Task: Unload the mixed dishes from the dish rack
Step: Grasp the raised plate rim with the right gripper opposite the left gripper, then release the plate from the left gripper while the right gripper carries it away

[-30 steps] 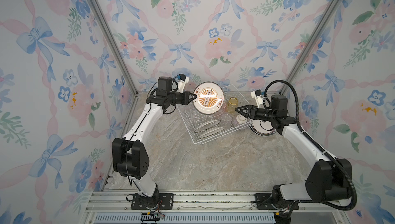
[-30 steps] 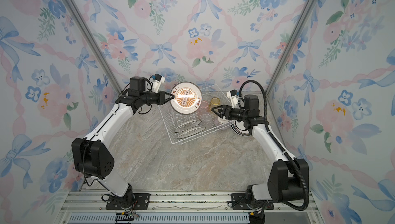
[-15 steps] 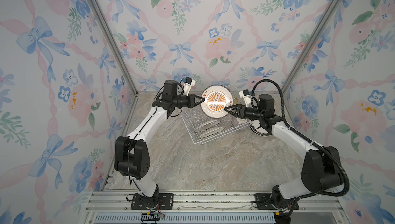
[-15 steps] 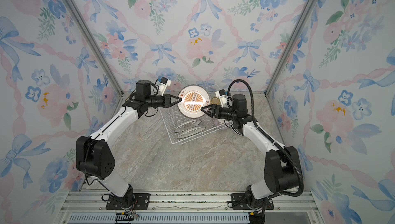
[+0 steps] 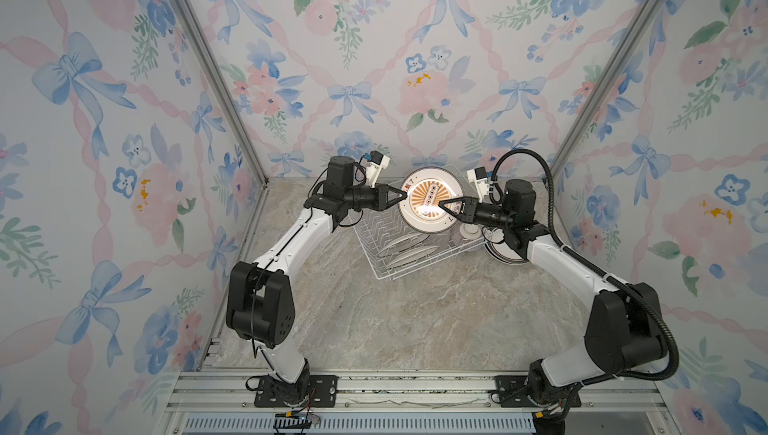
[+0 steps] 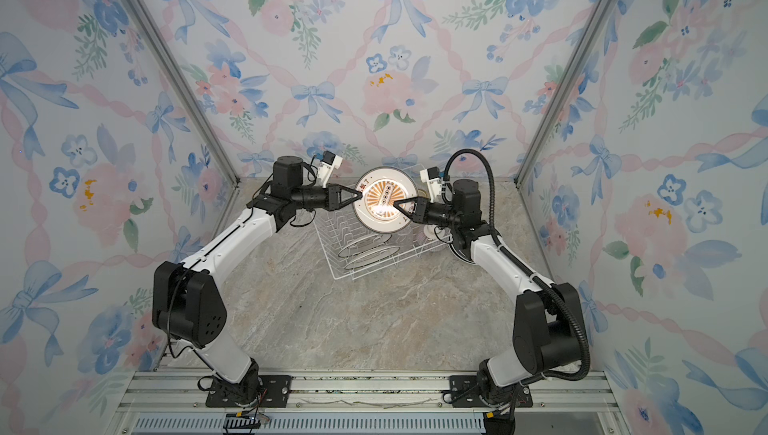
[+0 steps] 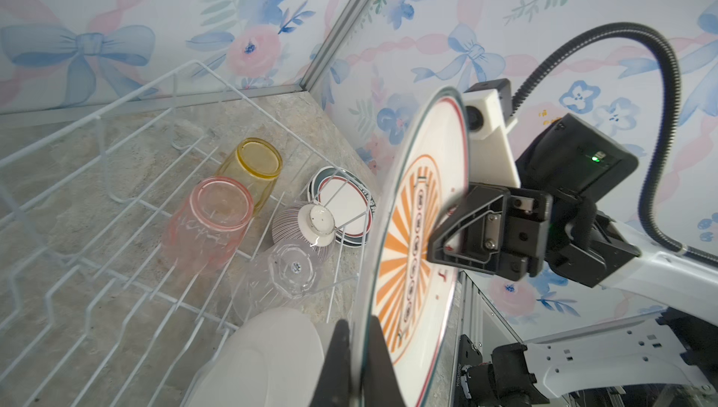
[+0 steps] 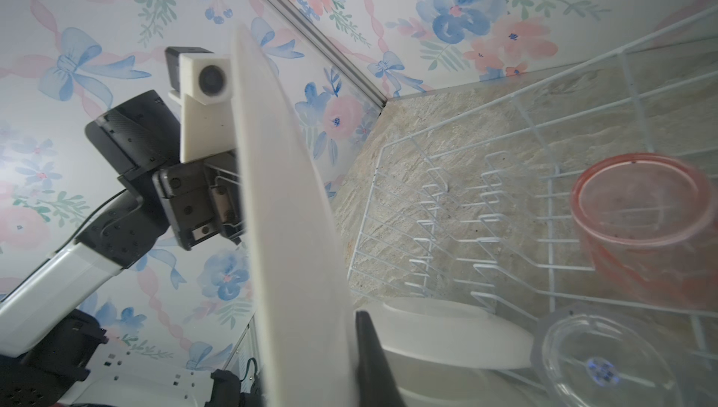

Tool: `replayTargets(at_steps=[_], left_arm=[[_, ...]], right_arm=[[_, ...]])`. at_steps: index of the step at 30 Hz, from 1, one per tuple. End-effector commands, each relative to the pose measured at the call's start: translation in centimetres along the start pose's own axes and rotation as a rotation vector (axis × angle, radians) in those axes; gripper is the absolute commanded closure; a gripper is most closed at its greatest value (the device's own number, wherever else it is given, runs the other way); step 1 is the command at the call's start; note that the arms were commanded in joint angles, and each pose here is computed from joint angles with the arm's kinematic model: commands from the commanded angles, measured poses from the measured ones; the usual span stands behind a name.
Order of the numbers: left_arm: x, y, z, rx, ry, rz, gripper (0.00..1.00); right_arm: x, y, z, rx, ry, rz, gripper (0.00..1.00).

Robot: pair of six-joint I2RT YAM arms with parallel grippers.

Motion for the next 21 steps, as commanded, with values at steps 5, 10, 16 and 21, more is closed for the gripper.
replayTargets(at_steps=[5,10,16,21], left_arm=[[0.2,-1.2,0.5,0.053,0.014,0.036,0.97],[0.0,-2.3,-0.3,0.042,-0.021,0.087,0.75],[-0.1,-4.5,-2.0,0.054,-0.076,0.181,0.67],[0.1,-5.4,-3.7,0.004,-0.138,0.226,0.66]], right_arm=[[-1.6,1.3,-0.3,0.002,-0.052,-0.028,1.00],[-2.3,1.0,-1.3,0.061,-0.067,-0.031,1.00],[-3.7,-0.6,-4.5,0.148,-0.117,0.009,1.00],[-4.5,-3.4,-9.8,0.314,-0.158,0.074,1.00]])
Point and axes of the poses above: each gripper's point midway between its finger pads, its own z axis out along the fingers, its own y axis along the line the jaws close on, x = y × z, the point moved 4 cm from there along -z, back along the fingers, and after that the axes turned 15 degrees about -z, right-handed, at the moved point
